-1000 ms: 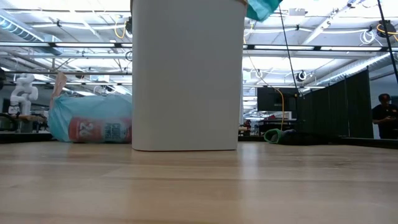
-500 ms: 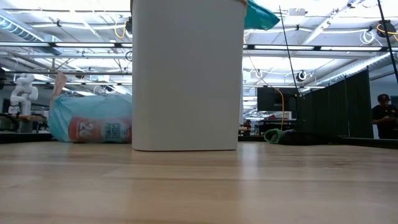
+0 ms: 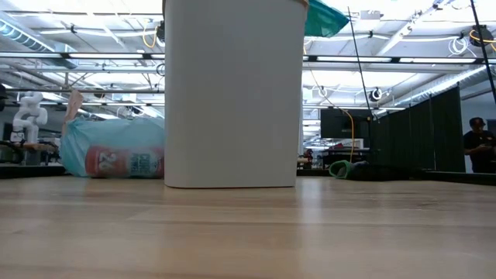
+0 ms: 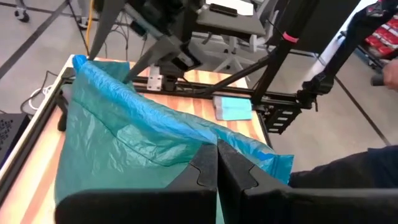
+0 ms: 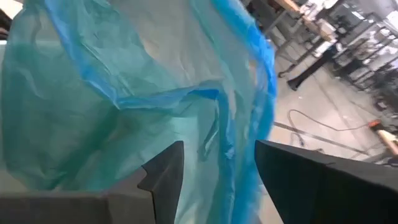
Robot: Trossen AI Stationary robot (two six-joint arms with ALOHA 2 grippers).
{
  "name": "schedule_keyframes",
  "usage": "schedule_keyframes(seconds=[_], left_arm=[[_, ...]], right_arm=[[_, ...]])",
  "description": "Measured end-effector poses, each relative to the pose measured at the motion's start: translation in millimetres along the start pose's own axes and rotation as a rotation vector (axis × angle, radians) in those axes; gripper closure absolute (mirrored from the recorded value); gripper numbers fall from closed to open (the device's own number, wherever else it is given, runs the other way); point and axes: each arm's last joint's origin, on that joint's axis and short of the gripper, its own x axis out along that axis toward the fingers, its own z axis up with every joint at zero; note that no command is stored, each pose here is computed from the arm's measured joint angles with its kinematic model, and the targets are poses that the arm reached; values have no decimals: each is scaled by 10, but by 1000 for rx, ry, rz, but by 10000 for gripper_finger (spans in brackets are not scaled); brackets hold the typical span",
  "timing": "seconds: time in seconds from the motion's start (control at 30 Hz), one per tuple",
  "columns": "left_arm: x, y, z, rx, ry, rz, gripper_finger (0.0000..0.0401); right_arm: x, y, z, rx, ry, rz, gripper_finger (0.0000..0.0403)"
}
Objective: Place trash/remove bag and relplace
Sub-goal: Insert the blue trash bag into the white trash bin
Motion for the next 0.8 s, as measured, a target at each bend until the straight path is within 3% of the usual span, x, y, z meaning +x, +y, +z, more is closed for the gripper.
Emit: schedule_keyframes(seconds=[0.33,0.47,0.57,0.8], left_arm=[[-2,0,21,17,-21,0,401],[-3,2,17,32,-18,8,401],[-4,14,16,65,-16,42,401],[17,90,8,110,-15,95,401]], right_arm=[[297,38,-63,2,37,44,249],[325,17,-75,76,43,30,309],[180,24,-37,93,40,68,383],[-425,-86,288,153,-4,181,402]])
